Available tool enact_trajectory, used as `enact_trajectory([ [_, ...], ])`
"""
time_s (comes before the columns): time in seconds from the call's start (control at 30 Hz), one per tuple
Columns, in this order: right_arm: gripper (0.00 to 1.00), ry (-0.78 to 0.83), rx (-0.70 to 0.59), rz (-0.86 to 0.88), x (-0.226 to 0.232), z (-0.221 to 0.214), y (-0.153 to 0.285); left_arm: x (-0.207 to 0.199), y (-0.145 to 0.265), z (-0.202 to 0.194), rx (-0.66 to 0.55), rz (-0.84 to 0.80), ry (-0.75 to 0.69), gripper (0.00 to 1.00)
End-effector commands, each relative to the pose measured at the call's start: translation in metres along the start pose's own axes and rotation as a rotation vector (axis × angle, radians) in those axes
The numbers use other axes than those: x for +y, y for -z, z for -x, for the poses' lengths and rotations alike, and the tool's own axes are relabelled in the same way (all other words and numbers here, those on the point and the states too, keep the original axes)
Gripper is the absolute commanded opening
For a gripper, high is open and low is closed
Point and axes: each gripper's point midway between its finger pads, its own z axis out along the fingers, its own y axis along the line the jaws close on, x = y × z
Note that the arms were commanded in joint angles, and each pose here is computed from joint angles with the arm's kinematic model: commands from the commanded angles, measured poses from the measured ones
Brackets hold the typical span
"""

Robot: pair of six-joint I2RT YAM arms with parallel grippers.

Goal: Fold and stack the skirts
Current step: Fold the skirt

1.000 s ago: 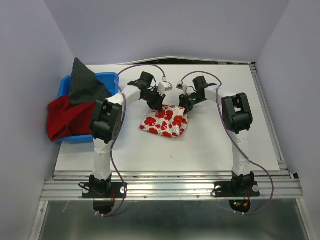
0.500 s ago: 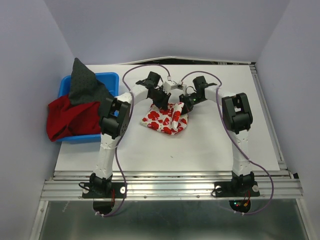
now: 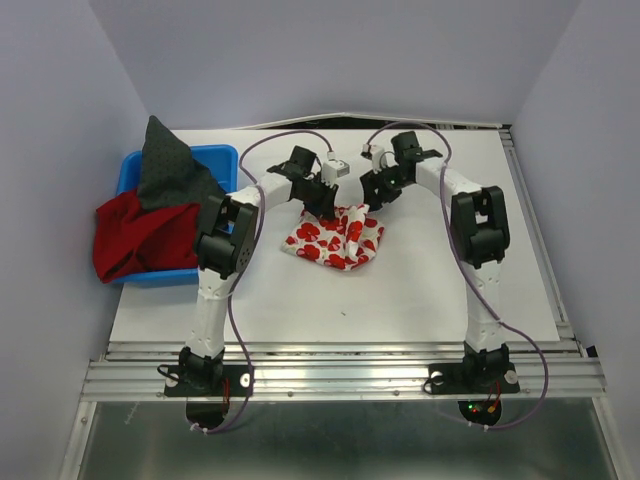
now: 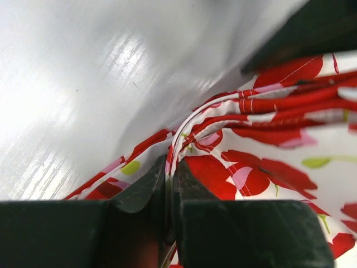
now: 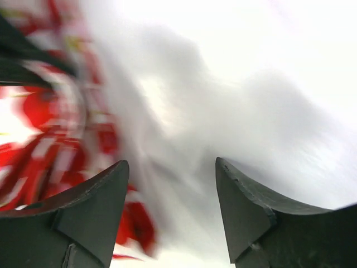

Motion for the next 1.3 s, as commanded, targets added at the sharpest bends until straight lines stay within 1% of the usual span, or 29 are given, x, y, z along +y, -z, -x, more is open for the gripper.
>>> enact_trajectory([
  [0.0,0.69,-0.044,-0.017,-0.347,-0.086,0.011,0.058,0.001,-0.01,-0.071,0.201,0.026,0.122,0.0],
  [0.1,0.68,-0.104,-0.061,-0.439,-0.107,0.019,0.091,0.0,-0.009,-0.068,0.196,0.03,0.132,0.0],
  [0.13,0.66,-0.111,-0.094,-0.45,-0.102,0.03,0.104,0.0,-0.008,-0.066,0.191,0.033,0.132,0.0],
  [0.17,0.64,-0.157,-0.116,-0.443,-0.099,0.03,0.113,-0.001,-0.007,-0.066,0.191,0.033,0.132,0.0],
  [0.2,0.64,-0.173,-0.143,-0.413,-0.087,0.037,0.119,-0.001,-0.006,-0.065,0.188,0.033,0.129,0.0],
  [0.23,0.64,-0.191,-0.18,-0.335,-0.067,0.045,0.123,0.0,-0.005,-0.063,0.187,0.04,0.125,0.01],
  [0.27,0.63,-0.245,-0.235,-0.283,-0.043,0.057,0.14,0.0,-0.004,-0.064,0.189,0.042,0.121,0.02],
  [0.3,0.63,-0.265,-0.28,-0.167,-0.016,0.068,0.145,0.001,-0.004,-0.064,0.19,0.045,0.121,0.04],
  [0.33,0.63,-0.299,-0.299,-0.112,-0.001,0.072,0.15,0.001,-0.003,-0.064,0.191,0.048,0.121,0.04],
  [0.37,0.63,-0.331,-0.344,-0.051,0.027,0.088,0.16,0.001,-0.003,-0.065,0.193,0.05,0.12,0.06],
  [0.4,0.62,-0.331,-0.365,0.018,0.045,0.092,0.157,0.001,-0.002,-0.064,0.192,0.055,0.119,0.08],
  [0.43,0.61,-0.363,-0.355,0.037,0.057,0.089,0.156,0.001,-0.002,-0.065,0.193,0.055,0.12,0.08],
  [0.47,0.61,-0.343,-0.403,0.079,0.071,0.101,0.158,0.002,-0.002,-0.065,0.192,0.058,0.119,0.09],
  [0.5,0.61,-0.384,-0.402,0.129,0.096,0.097,0.155,0.002,-0.003,-0.064,0.191,0.059,0.121,0.09],
  [0.53,0.61,-0.354,-0.439,0.172,0.109,0.106,0.155,0.002,-0.003,-0.065,0.191,0.061,0.124,0.09],
  [0.63,0.61,-0.36,-0.394,0.288,0.155,0.098,0.133,0.003,-0.005,-0.066,0.193,0.058,0.132,0.1],
  [0.73,0.61,-0.363,-0.303,0.334,0.182,0.079,0.103,0.004,-0.006,-0.067,0.195,0.058,0.136,0.11],
  [0.77,0.61,-0.397,-0.247,0.338,0.182,0.059,0.085,0.004,-0.006,-0.068,0.198,0.058,0.139,0.11],
  [0.83,0.62,-0.439,-0.189,0.327,0.179,0.035,0.065,0.004,-0.006,-0.068,0.195,0.058,0.14,0.12],
  [0.87,0.64,-0.472,-0.133,0.309,0.173,0.009,0.048,0.005,-0.006,-0.067,0.192,0.057,0.14,0.13],
  [0.93,0.64,-0.496,-0.079,0.289,0.167,-0.018,0.034,0.005,-0.006,-0.067,0.192,0.053,0.143,0.16],
  [0.97,0.64,-0.517,-0.049,0.237,0.155,-0.04,0.025,0.007,-0.004,-0.069,0.193,0.052,0.147,0.17],
  [1.0,0.64,-0.523,-0.034,0.212,0.151,-0.049,0.022,0.009,-0.004,-0.069,0.192,0.052,0.151,0.2],
  [1.07,0.64,-0.545,-0.015,0.146,0.138,-0.066,0.016,0.012,-0.002,-0.069,0.187,0.046,0.158,0.2],
  [1.1,0.64,-0.544,0.002,0.129,0.135,-0.077,0.013,0.011,0.0,-0.068,0.182,0.041,0.154,0.23],
  [1.27,0.63,-0.529,0.025,0.101,0.128,-0.088,0.005,0.014,0.01,-0.051,0.14,0.027,0.136,0.35],
])
